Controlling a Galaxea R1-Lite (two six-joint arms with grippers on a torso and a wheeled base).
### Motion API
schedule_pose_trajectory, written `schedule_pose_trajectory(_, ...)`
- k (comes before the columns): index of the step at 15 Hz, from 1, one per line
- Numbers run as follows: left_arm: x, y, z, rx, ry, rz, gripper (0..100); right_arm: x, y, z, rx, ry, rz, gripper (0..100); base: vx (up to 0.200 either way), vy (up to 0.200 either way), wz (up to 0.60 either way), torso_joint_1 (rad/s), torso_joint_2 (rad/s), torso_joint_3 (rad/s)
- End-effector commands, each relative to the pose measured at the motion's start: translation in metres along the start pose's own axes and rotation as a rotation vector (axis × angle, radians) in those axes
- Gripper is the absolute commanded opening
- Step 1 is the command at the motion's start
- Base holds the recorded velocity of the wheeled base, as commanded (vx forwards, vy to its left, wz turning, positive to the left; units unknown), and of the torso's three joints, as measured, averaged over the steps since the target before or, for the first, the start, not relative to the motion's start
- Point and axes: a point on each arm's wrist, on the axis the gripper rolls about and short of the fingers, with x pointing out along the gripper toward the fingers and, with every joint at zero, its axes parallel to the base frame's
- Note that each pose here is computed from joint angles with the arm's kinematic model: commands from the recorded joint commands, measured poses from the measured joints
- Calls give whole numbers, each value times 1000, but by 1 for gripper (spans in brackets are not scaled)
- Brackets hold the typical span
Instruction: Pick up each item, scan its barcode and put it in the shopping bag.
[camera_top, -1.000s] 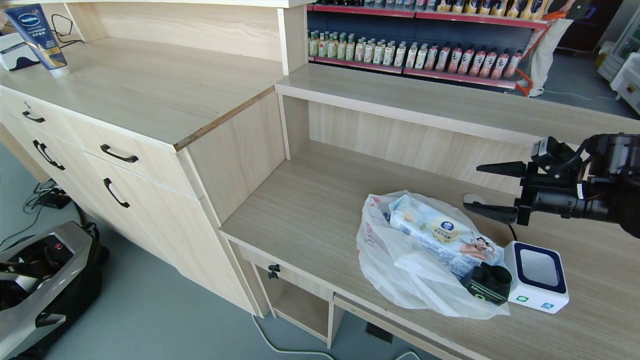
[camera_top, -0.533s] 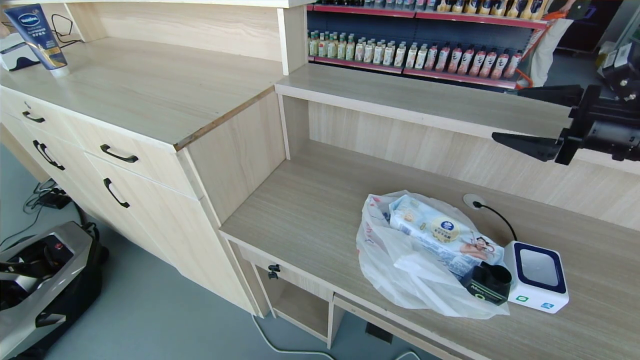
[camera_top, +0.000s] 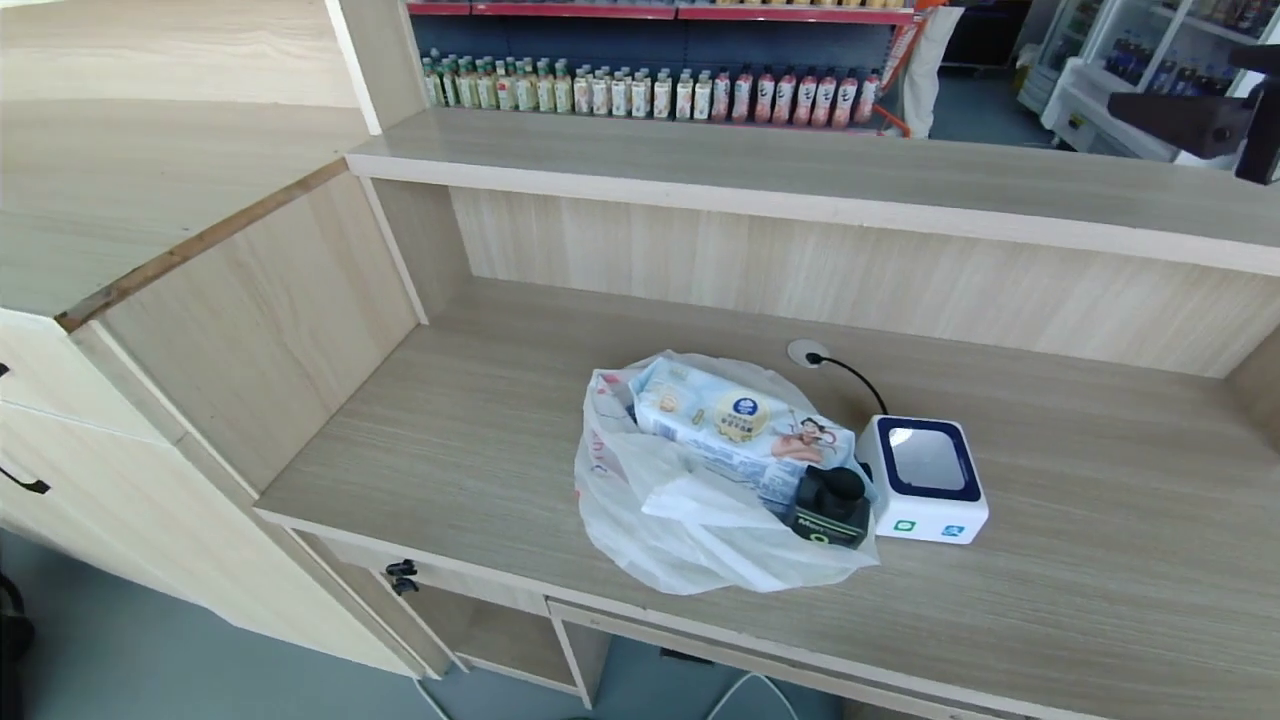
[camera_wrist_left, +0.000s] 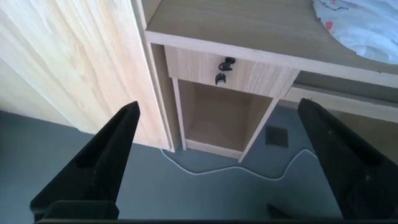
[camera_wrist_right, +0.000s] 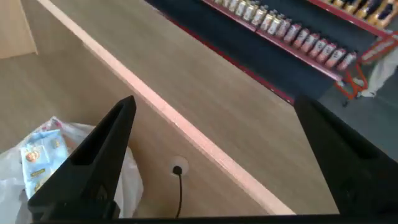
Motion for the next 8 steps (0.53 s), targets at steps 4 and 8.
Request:
schedule_pose_trajectory(4, 0, 0, 0, 0, 1, 0, 100, -123, 30, -23, 234, 243, -317, 100, 0, 0, -150, -138, 420, 270)
schedule_pose_trajectory(8, 0, 0, 0, 1, 1, 2, 100, -242, 107, -146, 247, 305, -366, 100, 0, 0, 0, -15, 46, 32)
